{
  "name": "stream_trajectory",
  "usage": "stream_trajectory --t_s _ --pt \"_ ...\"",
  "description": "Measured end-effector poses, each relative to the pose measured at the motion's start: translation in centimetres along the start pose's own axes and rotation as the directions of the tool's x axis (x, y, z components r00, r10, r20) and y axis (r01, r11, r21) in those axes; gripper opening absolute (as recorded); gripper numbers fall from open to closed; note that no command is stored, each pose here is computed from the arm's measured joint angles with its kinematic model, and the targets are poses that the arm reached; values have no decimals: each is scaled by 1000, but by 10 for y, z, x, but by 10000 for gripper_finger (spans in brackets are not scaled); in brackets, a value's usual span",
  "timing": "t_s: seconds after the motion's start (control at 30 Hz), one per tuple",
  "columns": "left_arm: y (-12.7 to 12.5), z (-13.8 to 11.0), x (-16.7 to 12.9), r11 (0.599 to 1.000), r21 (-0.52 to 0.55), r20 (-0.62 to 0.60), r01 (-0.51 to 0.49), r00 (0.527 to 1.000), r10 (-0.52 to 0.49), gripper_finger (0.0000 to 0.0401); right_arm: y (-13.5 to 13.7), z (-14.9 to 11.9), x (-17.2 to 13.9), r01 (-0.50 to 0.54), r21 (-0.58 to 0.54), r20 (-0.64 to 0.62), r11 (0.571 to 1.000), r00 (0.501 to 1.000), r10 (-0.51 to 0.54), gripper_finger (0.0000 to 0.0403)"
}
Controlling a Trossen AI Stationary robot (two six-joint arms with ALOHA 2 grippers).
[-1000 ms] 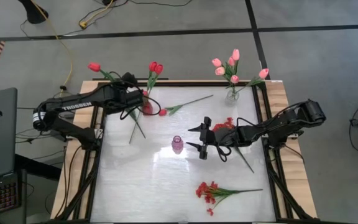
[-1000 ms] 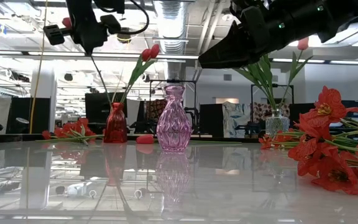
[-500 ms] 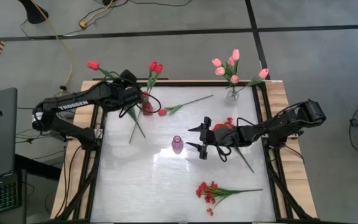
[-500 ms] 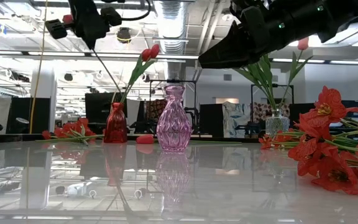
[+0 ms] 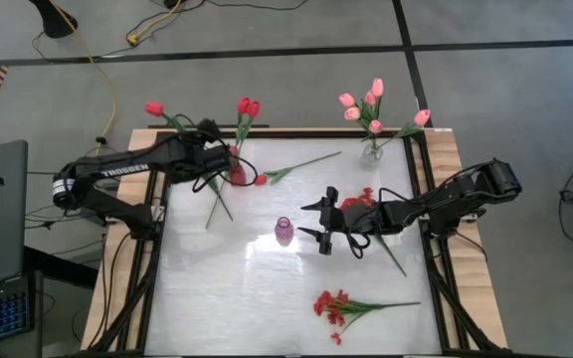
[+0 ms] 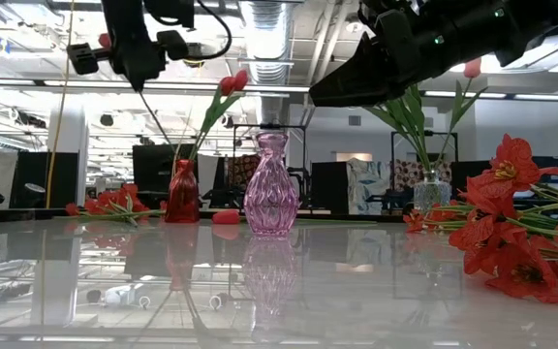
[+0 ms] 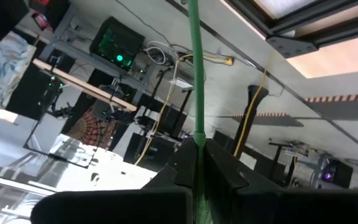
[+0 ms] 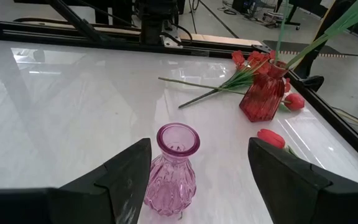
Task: Sort flowers into vase by color
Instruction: Put the red flower into the red vase
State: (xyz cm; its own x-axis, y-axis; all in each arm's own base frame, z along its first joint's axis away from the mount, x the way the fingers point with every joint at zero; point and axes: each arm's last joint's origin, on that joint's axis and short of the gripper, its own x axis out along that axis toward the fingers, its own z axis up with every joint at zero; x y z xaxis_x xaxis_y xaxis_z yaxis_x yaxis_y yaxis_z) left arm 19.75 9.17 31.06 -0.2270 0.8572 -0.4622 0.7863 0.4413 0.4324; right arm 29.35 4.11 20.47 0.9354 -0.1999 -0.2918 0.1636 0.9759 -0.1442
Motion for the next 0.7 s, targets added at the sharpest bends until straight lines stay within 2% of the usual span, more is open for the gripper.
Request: stream_trajectory --t_s 0.17,0.43,0.7 --pt "0 2 2 1000 15 -32 -20 999 20 0 0 0 0 0 0 0 1000 1000 0 295" --pt "5 5 -2 998 39 -14 -58 998 59 0 0 0 0 0 0 0 1000 1000 0 295" --pt "10 25 -9 978 181 21 -103 995 101 0 0 0 0 0 0 0 1000 1000 0 295"
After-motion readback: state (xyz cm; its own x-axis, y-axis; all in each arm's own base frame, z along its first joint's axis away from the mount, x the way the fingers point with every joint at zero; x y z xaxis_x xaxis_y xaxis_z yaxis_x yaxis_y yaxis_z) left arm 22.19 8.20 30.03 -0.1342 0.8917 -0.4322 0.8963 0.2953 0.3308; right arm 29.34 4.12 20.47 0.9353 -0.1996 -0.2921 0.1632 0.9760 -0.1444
